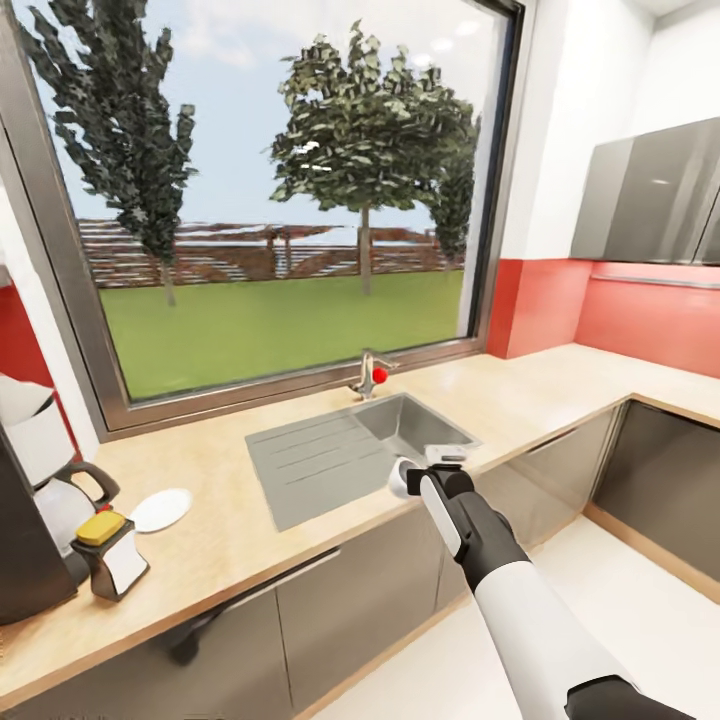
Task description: Set up a coffee station on the kitchen countertop: keep the coffee maker on the countertop, move the bottle of coffee from the kitchen shelf to the counter next to the coffee maker, place a paper coffee filter on top of the coffee maker, put the saucer next to the coffee maker with the coffee cup on the saucer, and place the electric kettle next to the coffee maker.
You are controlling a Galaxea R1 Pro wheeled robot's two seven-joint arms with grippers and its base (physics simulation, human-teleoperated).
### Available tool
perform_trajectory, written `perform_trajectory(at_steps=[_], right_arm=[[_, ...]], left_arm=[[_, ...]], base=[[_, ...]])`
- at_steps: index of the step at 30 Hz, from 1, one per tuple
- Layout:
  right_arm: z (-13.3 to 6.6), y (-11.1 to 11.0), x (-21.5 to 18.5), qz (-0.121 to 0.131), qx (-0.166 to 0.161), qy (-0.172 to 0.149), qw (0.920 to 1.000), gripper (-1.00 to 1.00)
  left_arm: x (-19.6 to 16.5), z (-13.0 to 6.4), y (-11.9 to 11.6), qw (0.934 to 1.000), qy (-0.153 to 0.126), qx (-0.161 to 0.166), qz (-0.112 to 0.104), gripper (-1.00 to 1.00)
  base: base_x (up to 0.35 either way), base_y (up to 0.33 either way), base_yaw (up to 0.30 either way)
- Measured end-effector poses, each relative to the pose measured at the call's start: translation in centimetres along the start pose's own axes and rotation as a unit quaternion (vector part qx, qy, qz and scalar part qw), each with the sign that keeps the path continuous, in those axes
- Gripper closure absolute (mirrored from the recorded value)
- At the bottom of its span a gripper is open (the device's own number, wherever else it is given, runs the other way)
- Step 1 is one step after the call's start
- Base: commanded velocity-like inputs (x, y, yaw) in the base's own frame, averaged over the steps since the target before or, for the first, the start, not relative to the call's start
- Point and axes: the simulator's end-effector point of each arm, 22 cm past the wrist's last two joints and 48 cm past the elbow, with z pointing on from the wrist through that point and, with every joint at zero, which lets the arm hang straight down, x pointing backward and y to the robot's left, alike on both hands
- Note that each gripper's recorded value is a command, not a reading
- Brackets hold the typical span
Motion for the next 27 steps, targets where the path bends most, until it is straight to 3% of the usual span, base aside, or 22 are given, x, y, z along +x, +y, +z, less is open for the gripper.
perform_trajectory(at_steps=[5,27], right_arm=[[-0.19,0.0,-0.2,0.0,0.0,-0.002,1.0,1.0],[-0.27,-0.02,-0.28,0.001,0.0,-0.003,1.0,1.0]], left_arm=[[-0.15,0.02,0.0,1.0,-0.002,0.0,-0.002,-1.0],[-0.21,0.02,-0.01,1.0,-0.002,0.0,-0.003,-1.0]], base=[[0.009,-0.205,0.244],[0.0,-0.002,0.274]])
